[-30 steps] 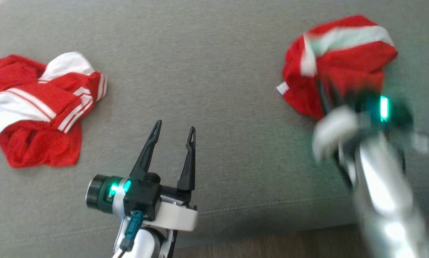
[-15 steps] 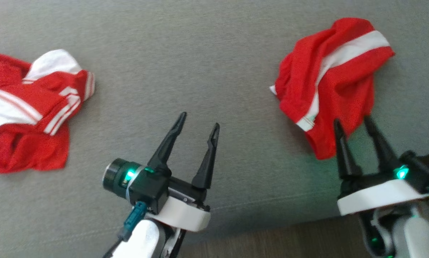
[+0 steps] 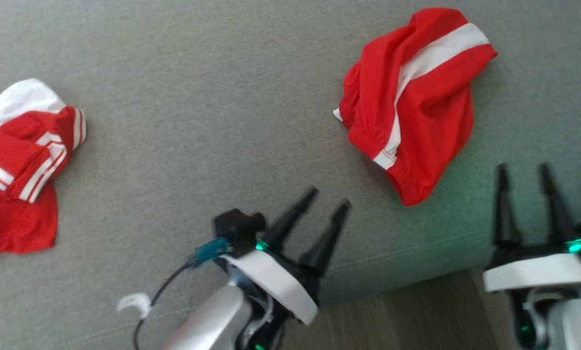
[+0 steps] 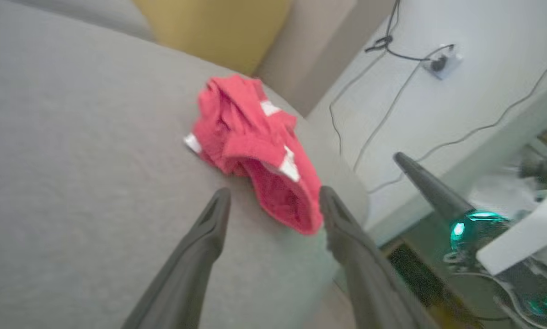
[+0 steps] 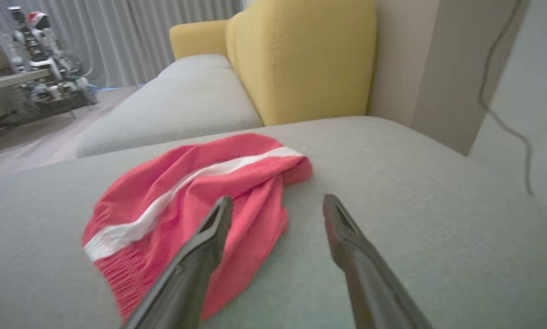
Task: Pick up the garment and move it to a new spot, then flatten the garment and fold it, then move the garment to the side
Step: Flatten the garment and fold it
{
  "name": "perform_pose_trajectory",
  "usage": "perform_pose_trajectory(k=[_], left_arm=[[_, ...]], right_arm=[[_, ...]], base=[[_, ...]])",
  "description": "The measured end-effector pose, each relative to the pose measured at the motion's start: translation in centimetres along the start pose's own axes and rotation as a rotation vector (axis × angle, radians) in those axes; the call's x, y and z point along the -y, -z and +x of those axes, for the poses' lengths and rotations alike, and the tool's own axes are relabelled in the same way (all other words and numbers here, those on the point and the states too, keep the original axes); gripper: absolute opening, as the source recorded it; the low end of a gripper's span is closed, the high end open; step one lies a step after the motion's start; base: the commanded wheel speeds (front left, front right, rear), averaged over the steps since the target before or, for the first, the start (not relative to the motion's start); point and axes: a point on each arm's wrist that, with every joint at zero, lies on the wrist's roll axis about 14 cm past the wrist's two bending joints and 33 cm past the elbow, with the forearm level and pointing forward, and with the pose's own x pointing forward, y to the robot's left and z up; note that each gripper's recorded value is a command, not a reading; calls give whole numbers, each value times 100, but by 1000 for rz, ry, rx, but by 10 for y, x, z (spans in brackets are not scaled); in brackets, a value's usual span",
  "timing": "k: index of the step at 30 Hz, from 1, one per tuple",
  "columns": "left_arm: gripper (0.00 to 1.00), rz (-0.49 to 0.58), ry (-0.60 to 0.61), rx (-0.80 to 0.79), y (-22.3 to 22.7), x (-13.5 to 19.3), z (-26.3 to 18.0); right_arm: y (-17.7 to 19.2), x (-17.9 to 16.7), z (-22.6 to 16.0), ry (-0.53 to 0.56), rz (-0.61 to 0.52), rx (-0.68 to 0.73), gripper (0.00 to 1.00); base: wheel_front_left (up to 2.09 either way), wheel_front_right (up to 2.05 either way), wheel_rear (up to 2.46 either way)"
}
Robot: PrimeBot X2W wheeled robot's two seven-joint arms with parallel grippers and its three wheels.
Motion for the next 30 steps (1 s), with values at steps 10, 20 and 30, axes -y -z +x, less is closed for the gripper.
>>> perform_pose_trajectory(k=[10, 20, 30], left_arm=[[100, -221, 166, -200, 42, 43, 40], [100, -209, 136, -202, 47, 29, 64], [0, -213, 122, -158, 34, 22, 78]], right_arm=[[15, 37, -15, 122, -12, -44, 100], [18, 48, -15, 158, -22, -55, 100], [15, 53, -13, 174, -29, -48, 100]], base=[[0, 0, 0], [0, 0, 0], [0, 0, 0]])
